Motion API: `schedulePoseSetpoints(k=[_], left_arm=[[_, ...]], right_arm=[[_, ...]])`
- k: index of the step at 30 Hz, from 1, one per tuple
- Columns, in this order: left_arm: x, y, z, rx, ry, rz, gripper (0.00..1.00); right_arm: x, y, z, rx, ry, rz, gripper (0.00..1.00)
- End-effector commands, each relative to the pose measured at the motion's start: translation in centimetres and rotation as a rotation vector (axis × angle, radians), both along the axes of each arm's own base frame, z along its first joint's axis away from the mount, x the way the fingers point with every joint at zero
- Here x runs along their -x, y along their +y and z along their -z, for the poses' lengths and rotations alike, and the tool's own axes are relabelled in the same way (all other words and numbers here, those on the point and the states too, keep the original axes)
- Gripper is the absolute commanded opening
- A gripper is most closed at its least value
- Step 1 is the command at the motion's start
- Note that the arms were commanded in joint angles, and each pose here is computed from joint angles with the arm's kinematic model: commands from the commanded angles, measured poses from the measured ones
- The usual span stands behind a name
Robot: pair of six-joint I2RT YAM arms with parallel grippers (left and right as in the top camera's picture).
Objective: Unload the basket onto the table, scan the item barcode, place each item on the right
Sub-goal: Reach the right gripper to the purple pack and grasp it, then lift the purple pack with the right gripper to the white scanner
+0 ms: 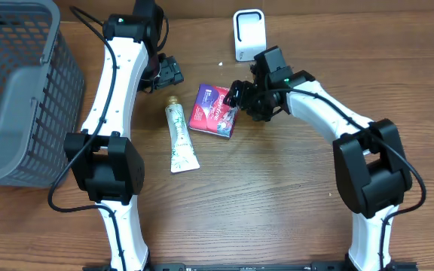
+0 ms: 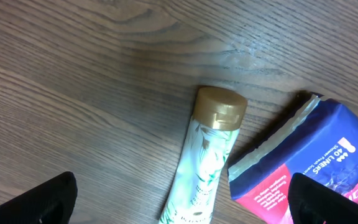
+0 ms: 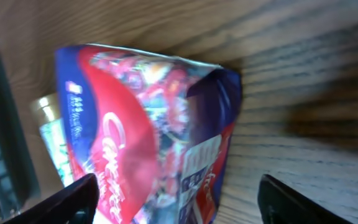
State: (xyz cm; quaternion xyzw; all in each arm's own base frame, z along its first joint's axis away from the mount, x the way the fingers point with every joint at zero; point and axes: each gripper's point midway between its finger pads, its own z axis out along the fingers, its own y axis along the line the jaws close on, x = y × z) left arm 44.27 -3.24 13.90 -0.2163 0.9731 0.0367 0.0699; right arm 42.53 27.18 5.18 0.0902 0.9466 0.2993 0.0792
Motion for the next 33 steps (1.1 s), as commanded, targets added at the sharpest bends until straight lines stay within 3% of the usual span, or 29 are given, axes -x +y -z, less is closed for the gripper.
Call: schedulePoseSetpoints(k=[1,8,10,20,27,33], left_arm=[[0.2,0.0,0.1,0.001,0.006,-0.003,1.0],[0.3,0.1,0.1,0.001,0.008,-0.002,1.0],[0.3,0.1,0.1,0.001,0.008,-0.002,1.0],[0.1,0.0,0.0,0.002,0.0,-0.002,1.0],[0.1,0.0,0.0,0.002,0.0,-0.002,1.0],[0.1,0.0,0.0,0.002,0.0,-0.002,1.0]], right_arm=[[-0.1,1.6,0.2,-0.007,0.015,0.031,0.82],[0.8,3.8,2.0,-0.012,0.024,-0.005,0.8],[0.9,4.1,2.3,-0.009,0.025,-0.011,0.73],[-0.1,2.2,3.3,0.046,0.02,0.039,0.04],[-1.2,0.6,0.9,-0.003,-0.019,0.013,0.04],[-3.9,-1.5,-4.4,-0.054,-0.155,0.002,0.04]])
